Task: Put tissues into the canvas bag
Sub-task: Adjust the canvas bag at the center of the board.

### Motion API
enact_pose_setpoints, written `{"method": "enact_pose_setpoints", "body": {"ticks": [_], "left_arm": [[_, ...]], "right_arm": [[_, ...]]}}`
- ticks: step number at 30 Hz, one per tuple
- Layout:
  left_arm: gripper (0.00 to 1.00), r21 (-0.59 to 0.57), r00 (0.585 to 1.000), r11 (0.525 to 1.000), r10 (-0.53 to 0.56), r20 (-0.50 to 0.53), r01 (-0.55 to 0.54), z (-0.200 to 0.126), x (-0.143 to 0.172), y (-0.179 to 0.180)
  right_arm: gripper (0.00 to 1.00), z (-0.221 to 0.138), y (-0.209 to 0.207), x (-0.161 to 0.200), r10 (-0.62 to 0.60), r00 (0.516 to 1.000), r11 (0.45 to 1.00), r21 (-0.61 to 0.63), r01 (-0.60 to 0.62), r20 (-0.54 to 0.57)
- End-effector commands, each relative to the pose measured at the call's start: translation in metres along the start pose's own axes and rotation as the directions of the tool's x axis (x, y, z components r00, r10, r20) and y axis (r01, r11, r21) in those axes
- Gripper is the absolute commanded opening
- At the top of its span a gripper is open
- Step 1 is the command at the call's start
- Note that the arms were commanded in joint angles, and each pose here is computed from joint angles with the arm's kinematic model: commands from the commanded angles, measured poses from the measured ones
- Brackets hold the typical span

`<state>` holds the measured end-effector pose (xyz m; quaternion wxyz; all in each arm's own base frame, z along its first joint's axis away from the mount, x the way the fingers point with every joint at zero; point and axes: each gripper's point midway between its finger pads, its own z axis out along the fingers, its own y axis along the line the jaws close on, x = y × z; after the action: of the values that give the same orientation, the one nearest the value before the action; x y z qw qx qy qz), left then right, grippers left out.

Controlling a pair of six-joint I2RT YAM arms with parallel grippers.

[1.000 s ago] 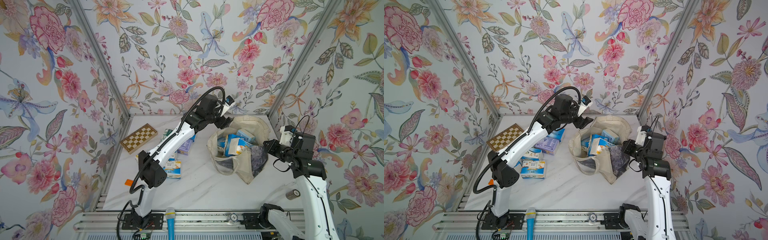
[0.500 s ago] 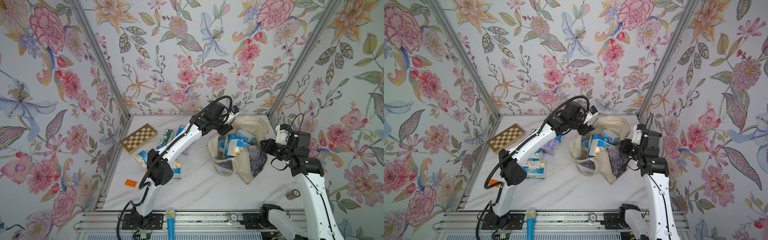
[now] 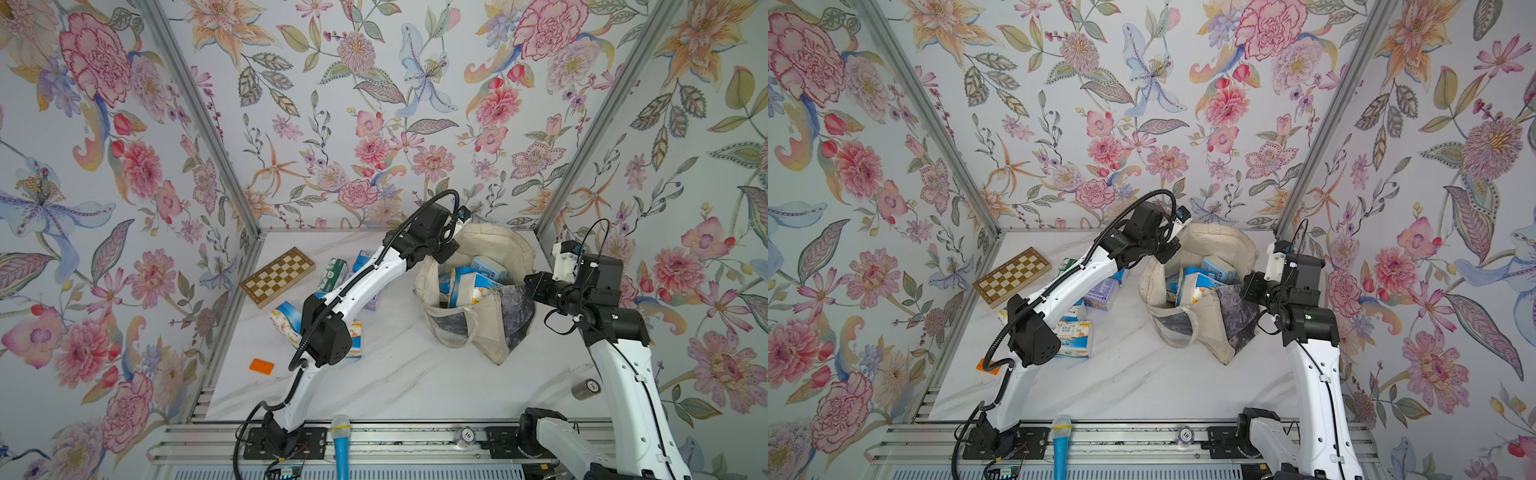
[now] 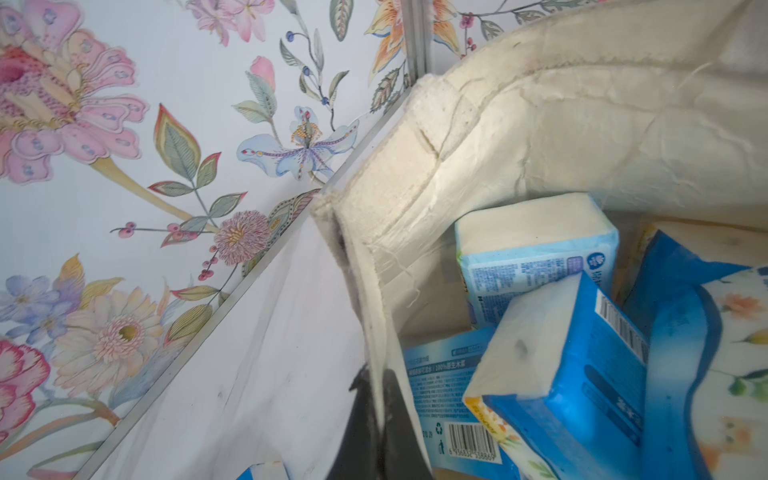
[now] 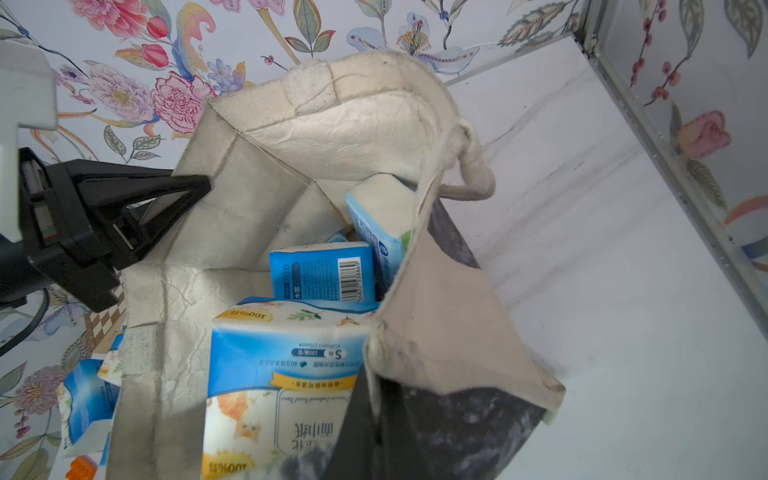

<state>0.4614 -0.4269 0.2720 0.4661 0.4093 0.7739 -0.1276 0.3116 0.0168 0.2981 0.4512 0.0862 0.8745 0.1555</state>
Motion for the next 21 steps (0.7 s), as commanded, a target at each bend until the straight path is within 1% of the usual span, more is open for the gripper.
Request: {"method": "enact_pose_setpoints", "body": {"ticks": [1, 3, 5, 8, 11, 13, 16, 19, 21], "left_arm": [[0.0, -0.13, 0.986, 0.982, -0.124, 0.116, 0.139, -0.048, -0.026, 0.051], [0.0, -0.136, 0.984, 0.979, -0.136, 0.117, 0.152, -0.06, -0.024, 0.05], [0.0, -0.113, 0.981, 0.978, -0.163, 0.109, 0.175, -0.066, -0.016, 0.044], [0.0, -0.07, 0.972, 0.972, -0.216, 0.094, 0.223, -0.073, 0.003, 0.027], [0.0, -0.024, 0.958, 0.961, -0.273, 0.086, 0.276, -0.077, 0.024, 0.006], [0.0, 0.002, 0.945, 0.949, -0.315, 0.084, 0.316, -0.076, 0.037, -0.008], [0.0, 0.049, 0.926, 0.929, -0.369, 0.077, 0.366, -0.067, 0.054, -0.027], [0.0, 0.072, 0.921, 0.921, -0.387, 0.054, 0.383, -0.056, 0.065, -0.042], [0.0, 0.088, 0.922, 0.921, -0.385, 0.045, 0.38, -0.051, 0.066, -0.049]], "right_arm": [[0.0, -0.015, 0.009, -0.061, -0.13, 0.968, 0.991, 0.029, 0.127, 0.214], [0.0, -0.014, 0.007, -0.074, -0.161, 0.954, 0.987, 0.049, 0.153, 0.252], [0.0, -0.011, 0.006, -0.086, -0.202, 0.936, 0.979, 0.067, 0.191, 0.289], [0.0, -0.007, 0.0, -0.097, -0.282, 0.902, 0.959, 0.121, 0.256, 0.327], [0.0, -0.002, -0.017, -0.101, -0.331, 0.881, 0.94, 0.201, 0.276, 0.338], [0.0, 0.003, -0.028, -0.098, -0.328, 0.887, 0.938, 0.224, 0.265, 0.326], [0.0, 0.012, -0.039, -0.082, -0.287, 0.91, 0.95, 0.207, 0.231, 0.299], [0.0, 0.018, -0.05, -0.063, -0.25, 0.934, 0.956, 0.219, 0.196, 0.254], [0.01, 0.015, -0.055, -0.057, -0.232, 0.944, 0.957, 0.23, 0.178, 0.235]]}}
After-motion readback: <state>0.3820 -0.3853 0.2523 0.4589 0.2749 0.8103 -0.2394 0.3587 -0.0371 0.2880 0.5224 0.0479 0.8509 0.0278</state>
